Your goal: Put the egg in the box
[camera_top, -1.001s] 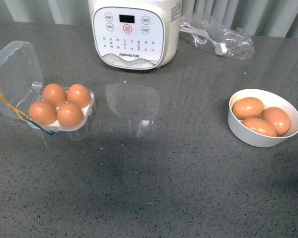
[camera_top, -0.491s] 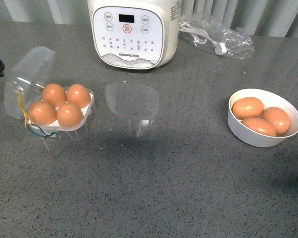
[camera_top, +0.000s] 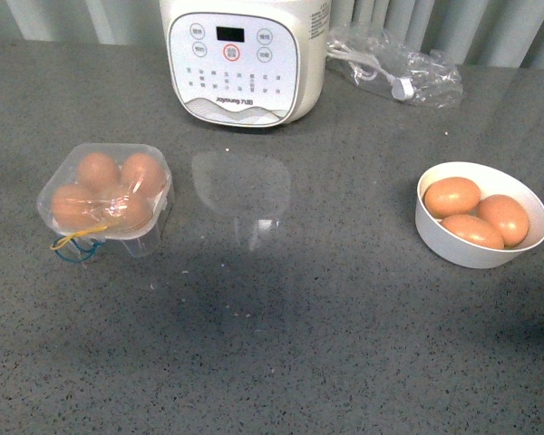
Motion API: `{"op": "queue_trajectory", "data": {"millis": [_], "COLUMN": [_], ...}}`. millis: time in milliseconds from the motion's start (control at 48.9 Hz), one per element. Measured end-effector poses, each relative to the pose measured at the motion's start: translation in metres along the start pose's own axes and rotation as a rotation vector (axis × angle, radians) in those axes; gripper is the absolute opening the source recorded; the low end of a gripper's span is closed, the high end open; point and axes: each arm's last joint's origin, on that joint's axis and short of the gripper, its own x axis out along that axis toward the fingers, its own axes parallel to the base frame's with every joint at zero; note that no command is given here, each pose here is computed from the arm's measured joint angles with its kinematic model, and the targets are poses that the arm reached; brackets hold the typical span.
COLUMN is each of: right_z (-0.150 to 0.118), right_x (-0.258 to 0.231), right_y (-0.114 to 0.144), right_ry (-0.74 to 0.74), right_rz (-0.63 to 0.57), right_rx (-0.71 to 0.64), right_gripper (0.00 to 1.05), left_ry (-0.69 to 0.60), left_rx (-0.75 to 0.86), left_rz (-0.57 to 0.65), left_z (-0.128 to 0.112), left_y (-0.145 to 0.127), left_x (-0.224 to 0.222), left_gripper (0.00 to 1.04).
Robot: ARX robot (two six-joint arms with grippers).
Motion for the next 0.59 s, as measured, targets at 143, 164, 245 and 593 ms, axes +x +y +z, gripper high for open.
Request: {"op": "queue_trajectory", "data": {"millis": [143,164,245,593], "right_z": [0.000,0.000,0.000,0.000], "right_x": [0.000,0.000,0.000,0.000], "right_y": [0.000,0.000,0.000,0.000], "right_ry": [0.000,0.000,0.000,0.000], "right_rz": [0.001,0.001,-0.001,0.000], "right_rx": [0.000,0.000,0.000,0.000], "right_gripper": [0.97,0.97,0.97,0.97], "left_ry": [-0.203,-0.218,-0.242,-0.224], "left_rx": [0.189,0.203,0.223,0.244], "left_rz": [-0.175,-0.171,-0.160,-0.156], "left_z": [-0.002,0.000,-0.001,-0.015], "left_y": [-0.015,-0.016,-0.018,-0.022], "left_x": [-0.033,-0.037,-0.050,-0.086], "left_gripper": [0.54,0.50,0.38,0.04]}}
